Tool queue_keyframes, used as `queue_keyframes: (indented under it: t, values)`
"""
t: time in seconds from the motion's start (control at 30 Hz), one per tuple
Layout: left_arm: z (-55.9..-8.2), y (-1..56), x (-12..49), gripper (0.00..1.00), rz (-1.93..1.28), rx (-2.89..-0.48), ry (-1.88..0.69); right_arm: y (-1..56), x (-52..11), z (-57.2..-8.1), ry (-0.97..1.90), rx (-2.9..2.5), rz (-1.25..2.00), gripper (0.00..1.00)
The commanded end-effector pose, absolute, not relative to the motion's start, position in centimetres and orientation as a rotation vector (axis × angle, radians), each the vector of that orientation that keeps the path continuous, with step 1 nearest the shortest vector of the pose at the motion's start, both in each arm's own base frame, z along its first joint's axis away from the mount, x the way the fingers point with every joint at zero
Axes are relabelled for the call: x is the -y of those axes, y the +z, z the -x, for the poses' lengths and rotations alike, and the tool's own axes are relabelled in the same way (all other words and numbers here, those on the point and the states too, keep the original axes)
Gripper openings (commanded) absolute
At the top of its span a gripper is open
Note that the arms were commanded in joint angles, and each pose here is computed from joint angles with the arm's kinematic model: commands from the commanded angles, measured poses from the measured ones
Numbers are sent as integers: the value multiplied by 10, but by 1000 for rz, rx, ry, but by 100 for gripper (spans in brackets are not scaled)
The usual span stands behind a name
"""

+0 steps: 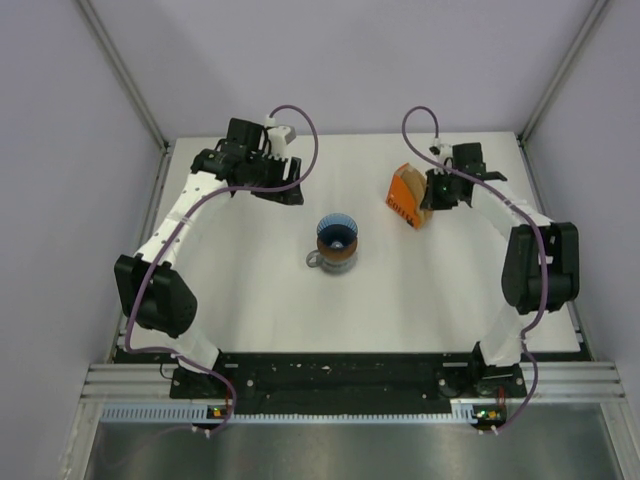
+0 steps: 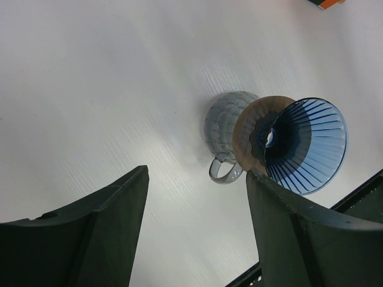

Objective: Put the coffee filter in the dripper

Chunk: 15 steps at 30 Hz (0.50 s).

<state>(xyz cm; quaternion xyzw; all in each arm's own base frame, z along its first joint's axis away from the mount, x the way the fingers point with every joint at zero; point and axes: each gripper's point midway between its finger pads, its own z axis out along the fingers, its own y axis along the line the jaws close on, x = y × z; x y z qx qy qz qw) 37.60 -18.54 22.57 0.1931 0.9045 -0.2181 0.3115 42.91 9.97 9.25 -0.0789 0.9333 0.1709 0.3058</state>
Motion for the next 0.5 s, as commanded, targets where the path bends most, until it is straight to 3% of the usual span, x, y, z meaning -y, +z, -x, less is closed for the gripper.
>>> queue_keyframes:
  t: [0.0,0.27,0.47]
  values:
    - [-380,248,184,72,-523,-2300,-571,145,-99,-432,387,-2351,262,0]
    - [-380,248,185,72,-526,-2300,-581,184,-94,-423,316,-2305,336,0]
    - [-380,254,184,72,-520,-2295,-589,243,-91,-413,71,-2183,433,0]
